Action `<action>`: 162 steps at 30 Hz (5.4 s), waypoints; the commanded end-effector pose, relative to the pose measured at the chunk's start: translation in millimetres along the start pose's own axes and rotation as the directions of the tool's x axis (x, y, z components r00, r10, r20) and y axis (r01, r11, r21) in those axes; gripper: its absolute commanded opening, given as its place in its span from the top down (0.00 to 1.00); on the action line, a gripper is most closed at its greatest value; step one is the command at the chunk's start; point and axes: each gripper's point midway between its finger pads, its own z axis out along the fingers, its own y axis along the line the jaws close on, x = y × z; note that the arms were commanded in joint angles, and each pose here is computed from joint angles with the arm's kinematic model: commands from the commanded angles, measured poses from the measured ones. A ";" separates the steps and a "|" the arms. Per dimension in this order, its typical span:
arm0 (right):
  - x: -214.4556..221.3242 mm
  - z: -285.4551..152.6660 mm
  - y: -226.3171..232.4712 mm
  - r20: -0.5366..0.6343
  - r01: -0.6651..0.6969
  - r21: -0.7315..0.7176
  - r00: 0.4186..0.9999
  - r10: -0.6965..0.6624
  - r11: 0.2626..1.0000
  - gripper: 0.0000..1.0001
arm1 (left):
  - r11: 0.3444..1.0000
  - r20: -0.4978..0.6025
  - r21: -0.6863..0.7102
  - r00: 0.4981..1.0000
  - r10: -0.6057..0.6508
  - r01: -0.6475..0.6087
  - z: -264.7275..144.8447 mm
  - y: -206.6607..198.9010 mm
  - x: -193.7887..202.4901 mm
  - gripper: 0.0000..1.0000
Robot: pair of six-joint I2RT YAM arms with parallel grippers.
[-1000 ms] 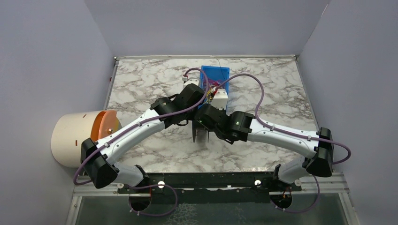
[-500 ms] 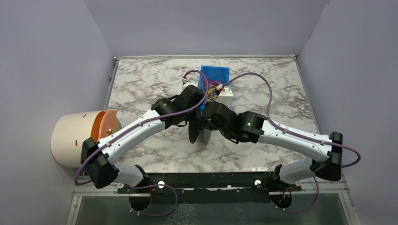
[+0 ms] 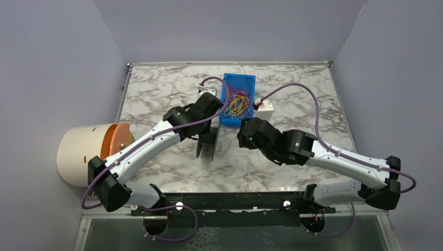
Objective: Wrap the cables
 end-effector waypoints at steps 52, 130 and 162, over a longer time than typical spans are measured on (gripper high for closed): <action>6.6 58.6 -35.6 -0.151 0.132 0.005 0.980 -0.130 0.991 0.44 | 0.984 0.197 0.174 0.980 -0.004 -0.031 -23.7 32.9 -53.7 0.19; -172.8 266.7 -59.0 0.093 0.446 0.091 0.886 -0.454 0.890 0.99 | 0.967 0.558 0.179 0.791 -0.250 0.179 -86.7 99.2 7.5 0.01; -428.7 -75.3 -6.6 0.821 0.231 0.033 0.548 -0.158 0.972 0.99 | 0.970 0.528 0.175 0.816 -0.235 0.167 -77.6 94.3 9.0 0.01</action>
